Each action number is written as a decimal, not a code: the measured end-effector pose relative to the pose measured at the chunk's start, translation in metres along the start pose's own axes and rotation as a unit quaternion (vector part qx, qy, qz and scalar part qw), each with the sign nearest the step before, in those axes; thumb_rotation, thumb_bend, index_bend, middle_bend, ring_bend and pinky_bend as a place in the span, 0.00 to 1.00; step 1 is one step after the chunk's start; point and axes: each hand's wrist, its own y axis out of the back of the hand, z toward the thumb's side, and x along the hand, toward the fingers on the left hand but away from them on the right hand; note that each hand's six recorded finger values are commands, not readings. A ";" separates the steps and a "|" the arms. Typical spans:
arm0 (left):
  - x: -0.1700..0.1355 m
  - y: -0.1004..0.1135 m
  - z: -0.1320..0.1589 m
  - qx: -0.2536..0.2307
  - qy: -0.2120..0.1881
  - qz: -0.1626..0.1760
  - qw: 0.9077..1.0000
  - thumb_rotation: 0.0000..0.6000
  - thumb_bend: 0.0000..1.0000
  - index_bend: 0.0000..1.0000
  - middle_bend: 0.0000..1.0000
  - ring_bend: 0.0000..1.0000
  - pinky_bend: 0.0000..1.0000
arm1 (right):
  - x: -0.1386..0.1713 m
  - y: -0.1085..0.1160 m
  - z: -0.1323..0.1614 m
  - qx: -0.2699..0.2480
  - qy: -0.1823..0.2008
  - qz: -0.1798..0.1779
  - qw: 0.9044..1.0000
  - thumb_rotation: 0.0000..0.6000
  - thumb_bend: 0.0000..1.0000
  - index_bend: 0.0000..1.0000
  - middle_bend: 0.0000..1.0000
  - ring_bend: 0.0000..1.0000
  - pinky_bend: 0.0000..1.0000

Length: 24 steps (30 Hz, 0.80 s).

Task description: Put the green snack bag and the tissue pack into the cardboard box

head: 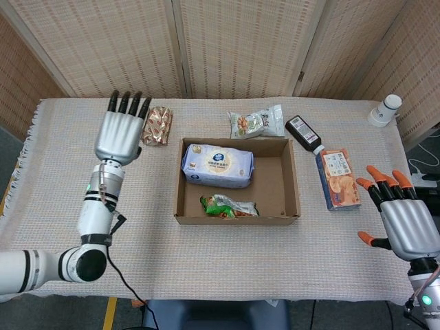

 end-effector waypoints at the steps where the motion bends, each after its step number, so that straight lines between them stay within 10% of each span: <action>1: -0.004 -0.005 -0.013 0.003 0.008 -0.003 1.000 1.00 0.20 0.00 0.00 0.00 0.01 | 0.000 -0.001 0.000 0.001 0.001 0.001 1.000 1.00 0.04 0.18 0.00 0.00 0.00; 14: -0.085 -0.065 -0.090 0.017 -0.011 0.008 1.000 1.00 0.20 0.00 0.00 0.00 0.02 | 0.000 -0.012 0.005 0.009 0.005 0.015 1.000 1.00 0.04 0.17 0.00 0.00 0.00; 24: -0.171 -0.124 -0.139 -0.015 0.043 -0.048 0.998 1.00 0.20 0.00 0.00 0.00 0.02 | 0.004 -0.011 0.007 0.008 0.013 0.010 1.000 1.00 0.04 0.17 0.00 0.00 0.00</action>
